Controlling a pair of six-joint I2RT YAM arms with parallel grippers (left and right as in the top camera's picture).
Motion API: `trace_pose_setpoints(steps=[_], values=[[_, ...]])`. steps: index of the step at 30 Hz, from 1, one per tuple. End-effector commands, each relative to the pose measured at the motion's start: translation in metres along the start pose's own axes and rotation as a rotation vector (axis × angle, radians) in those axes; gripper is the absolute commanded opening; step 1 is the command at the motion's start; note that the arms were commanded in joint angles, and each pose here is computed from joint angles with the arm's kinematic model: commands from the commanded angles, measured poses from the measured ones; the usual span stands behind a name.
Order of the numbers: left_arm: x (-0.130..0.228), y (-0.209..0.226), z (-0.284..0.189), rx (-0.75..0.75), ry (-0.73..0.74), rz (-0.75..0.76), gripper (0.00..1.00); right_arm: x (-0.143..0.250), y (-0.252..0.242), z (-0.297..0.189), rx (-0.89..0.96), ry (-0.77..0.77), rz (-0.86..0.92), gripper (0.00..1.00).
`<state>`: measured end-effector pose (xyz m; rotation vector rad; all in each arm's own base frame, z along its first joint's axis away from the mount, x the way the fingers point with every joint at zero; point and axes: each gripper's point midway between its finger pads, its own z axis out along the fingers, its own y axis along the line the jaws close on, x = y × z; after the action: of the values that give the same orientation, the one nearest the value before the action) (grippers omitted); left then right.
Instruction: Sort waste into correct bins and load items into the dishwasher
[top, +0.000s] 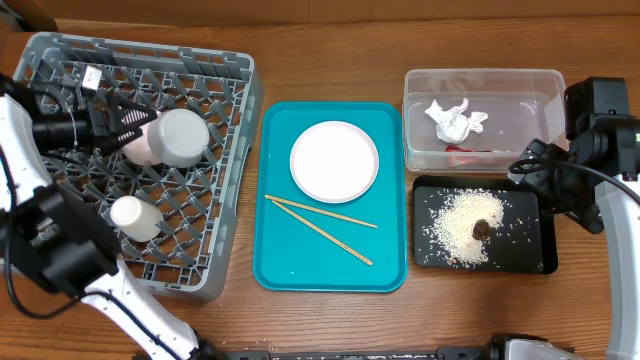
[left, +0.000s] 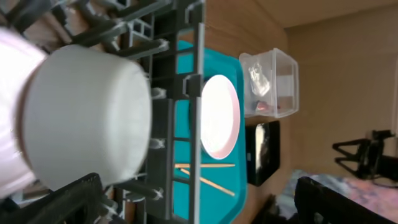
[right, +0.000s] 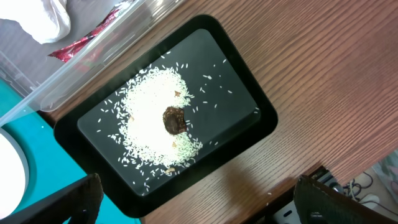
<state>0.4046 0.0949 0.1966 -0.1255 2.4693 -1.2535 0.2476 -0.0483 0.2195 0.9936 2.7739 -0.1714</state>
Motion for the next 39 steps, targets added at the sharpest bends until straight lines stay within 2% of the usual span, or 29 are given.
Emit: trace_pose_setpoints(steps=[1, 8, 14, 20, 22, 23, 24, 33, 39], values=[[0.006, -0.046, -0.007, -0.113, 0.022, 0.117, 1.0, -0.004, 0.001, -0.005, -0.012, -0.022, 0.001, 1.0], [0.026, -0.04, 0.027, -0.51, 0.209, 0.027, 1.0, -0.004, 0.001, -0.005, -0.011, -0.021, 0.0, 1.0], [0.043, -0.051, 0.073, -0.704, 0.357, 0.114, 1.0, -0.004, 0.001, -0.005, -0.012, -0.022, 0.001, 1.0], [0.051, -0.049, 0.094, -0.9, 0.426, 0.173, 0.98, -0.004, 0.001, -0.005, -0.012, -0.022, 0.001, 1.0], [0.053, -0.045, 0.094, -0.943, 0.431, 0.153, 0.89, -0.004, 0.001, -0.005, -0.012, -0.022, 0.0, 1.0], [0.053, -0.042, 0.094, -0.958, 0.43, 0.135, 0.8, -0.004, 0.001, -0.005, -0.012, -0.022, 0.0, 1.0], [0.054, -0.04, 0.096, -0.959, 0.434, 0.124, 0.74, -0.004, 0.001, -0.005, -0.012, -0.022, 0.0, 1.0], [0.065, -0.019, 0.115, -0.952, 0.523, 0.073, 0.75, -0.004, 0.001, -0.005, -0.012, -0.022, 0.001, 1.0], [0.075, -0.006, 0.124, -0.946, 0.58, 0.046, 0.7, -0.004, 0.001, -0.005, -0.012, -0.021, 0.0, 1.0]])
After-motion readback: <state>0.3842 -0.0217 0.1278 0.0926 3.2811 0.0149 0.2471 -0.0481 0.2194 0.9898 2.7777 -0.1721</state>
